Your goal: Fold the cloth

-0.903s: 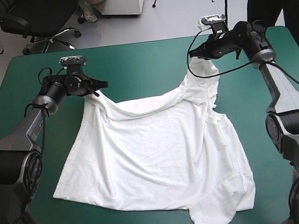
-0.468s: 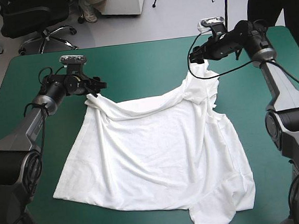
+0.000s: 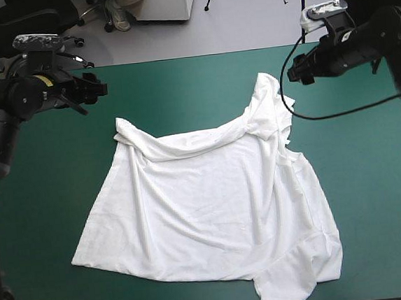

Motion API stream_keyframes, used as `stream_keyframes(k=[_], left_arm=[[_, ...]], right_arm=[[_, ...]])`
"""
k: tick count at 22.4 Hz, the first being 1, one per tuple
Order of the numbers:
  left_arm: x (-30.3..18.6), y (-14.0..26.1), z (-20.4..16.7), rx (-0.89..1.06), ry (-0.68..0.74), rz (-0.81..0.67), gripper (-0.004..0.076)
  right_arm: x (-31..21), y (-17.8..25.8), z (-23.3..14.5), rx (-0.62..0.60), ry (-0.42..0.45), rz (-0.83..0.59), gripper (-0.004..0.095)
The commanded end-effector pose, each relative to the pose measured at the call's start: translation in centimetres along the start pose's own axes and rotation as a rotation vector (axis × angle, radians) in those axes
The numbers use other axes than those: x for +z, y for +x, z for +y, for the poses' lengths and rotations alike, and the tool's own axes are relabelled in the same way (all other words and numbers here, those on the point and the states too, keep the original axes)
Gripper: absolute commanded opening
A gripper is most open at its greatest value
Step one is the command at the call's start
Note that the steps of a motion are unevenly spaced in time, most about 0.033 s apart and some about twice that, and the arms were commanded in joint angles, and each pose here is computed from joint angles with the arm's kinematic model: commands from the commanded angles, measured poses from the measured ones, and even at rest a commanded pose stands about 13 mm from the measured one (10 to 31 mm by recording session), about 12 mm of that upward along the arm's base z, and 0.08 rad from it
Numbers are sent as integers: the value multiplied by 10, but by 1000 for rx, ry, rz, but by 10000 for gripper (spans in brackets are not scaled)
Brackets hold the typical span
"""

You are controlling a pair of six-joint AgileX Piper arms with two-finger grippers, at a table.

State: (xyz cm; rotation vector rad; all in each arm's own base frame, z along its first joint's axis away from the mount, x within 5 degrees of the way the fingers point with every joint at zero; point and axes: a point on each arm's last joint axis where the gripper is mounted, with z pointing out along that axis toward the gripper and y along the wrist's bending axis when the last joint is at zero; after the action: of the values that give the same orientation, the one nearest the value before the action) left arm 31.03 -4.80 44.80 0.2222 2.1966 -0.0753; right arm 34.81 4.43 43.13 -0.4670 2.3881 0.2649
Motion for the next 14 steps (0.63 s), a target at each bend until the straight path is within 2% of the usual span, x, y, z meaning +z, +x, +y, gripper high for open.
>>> stream_keyframes(k=[1, 4, 7, 10, 14], left_arm=[[-61, -9, -2, -6, 8, -135, 548], [-96, -6, -3, -9, 15, -197, 548], [-116, -4, -4, -8, 13, -241, 548], [-122, -2, -5, -11, 21, -246, 548], [-122, -1, -7, -23, 45, -236, 548]], right_arm=[[-49, 20, 33, -78, 87, -36, 689], [-65, 54, 59, -92, 112, 33, 689], [-61, 87, 63, -61, 141, 107, 688], [-25, 124, 57, -51, 163, 267, 689], [11, 142, 53, -56, 158, 297, 689]])
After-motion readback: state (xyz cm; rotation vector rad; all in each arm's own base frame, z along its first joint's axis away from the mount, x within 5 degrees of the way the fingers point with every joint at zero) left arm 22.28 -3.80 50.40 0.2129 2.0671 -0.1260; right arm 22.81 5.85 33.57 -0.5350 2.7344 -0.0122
